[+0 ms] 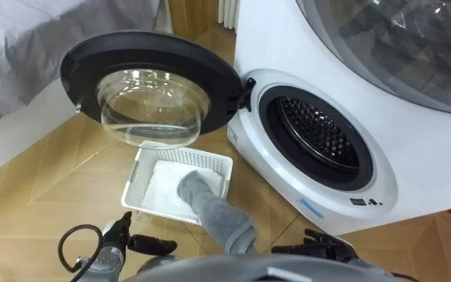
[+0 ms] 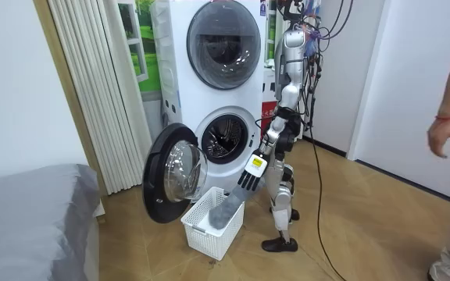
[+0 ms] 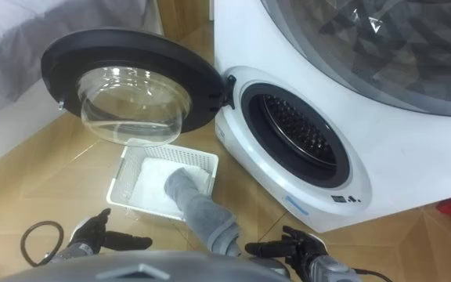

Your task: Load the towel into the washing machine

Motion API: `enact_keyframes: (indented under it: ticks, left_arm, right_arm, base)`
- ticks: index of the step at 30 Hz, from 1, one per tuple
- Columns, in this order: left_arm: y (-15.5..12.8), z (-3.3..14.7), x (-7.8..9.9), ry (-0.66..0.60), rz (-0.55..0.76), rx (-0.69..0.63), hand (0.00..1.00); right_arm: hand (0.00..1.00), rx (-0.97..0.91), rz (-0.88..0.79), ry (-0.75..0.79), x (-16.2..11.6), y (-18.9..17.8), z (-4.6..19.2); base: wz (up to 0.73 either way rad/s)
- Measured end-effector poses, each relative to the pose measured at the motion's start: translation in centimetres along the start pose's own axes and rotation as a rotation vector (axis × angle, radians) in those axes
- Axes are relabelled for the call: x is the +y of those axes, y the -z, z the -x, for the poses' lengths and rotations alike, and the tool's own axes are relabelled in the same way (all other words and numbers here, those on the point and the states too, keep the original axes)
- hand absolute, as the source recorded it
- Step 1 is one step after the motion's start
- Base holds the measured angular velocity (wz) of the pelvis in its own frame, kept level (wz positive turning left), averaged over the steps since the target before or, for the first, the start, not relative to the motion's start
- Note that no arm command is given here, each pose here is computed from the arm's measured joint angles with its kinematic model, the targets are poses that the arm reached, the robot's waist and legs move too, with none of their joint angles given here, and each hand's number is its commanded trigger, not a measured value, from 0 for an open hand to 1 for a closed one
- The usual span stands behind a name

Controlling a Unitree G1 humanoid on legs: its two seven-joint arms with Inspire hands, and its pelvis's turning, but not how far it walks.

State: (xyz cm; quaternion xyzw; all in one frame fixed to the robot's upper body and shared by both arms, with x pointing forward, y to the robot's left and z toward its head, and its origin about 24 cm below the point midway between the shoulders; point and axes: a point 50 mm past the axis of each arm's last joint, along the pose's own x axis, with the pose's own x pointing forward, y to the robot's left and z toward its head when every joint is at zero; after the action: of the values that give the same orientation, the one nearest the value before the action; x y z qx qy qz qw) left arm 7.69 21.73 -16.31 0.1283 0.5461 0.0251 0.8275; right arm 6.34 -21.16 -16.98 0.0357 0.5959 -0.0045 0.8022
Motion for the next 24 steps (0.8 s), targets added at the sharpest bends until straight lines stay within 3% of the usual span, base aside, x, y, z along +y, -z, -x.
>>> enact_keyframes:
  ticks: [15, 24]
  left_arm:
    - [-0.1, 0.0, 0.0, -0.008, -0.025, -0.018, 0.00]
    - [-1.9, -0.3, -0.3, -0.048, -0.196, -0.095, 0.00]
  right_arm:
    - [0.00, -0.011, -0.006, -0.001, 0.0, 0.1, 0.0]
    - [0.00, -0.032, 0.022, -0.006, 0.1, -0.7, -0.1]
  base:
    - [0.00]
    - [0.01]
